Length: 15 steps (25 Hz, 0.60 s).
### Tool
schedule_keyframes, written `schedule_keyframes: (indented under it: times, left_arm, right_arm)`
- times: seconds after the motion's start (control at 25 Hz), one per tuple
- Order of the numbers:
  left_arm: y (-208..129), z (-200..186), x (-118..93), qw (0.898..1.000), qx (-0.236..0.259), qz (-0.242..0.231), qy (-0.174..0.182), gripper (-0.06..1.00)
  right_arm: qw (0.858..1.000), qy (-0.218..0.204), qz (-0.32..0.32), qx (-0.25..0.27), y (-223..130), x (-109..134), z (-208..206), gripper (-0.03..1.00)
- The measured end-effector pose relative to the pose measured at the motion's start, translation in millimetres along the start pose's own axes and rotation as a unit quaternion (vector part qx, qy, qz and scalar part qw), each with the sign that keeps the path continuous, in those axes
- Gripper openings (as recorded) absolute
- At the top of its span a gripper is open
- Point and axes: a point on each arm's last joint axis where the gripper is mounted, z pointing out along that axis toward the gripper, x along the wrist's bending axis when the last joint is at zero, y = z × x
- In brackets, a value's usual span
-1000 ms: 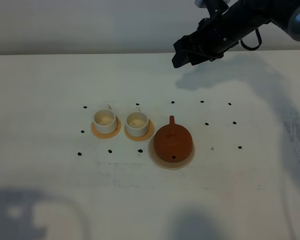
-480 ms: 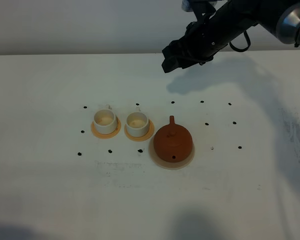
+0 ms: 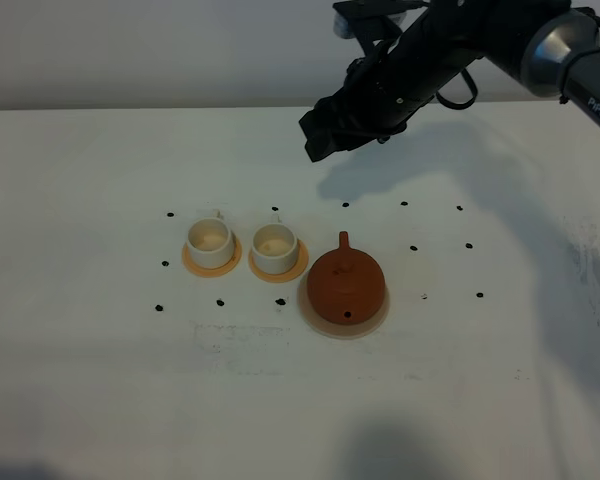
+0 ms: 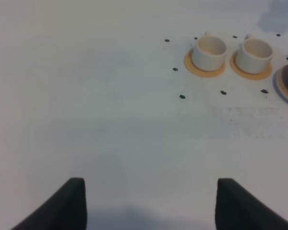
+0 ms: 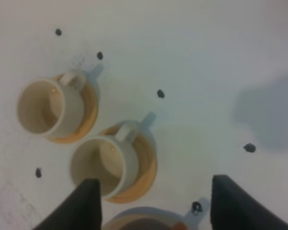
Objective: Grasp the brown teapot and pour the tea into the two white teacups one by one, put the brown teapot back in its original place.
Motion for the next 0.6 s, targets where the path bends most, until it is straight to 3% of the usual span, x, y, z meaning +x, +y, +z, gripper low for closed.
schedule_keyframes:
  times: [0.32,0.6]
  left_arm:
    - [0,0,0,0.999,-0.003,-0.015,0.032,0.59]
    - [0,0,0,0.999,-0.003,-0.017,0.036,0.59]
  right_arm:
    - [1.0,-0.009,-0.028,0.008,2,25,10,0.48]
    - [0.999,-0.035,-0.032,0.018,0,23,11,0.47]
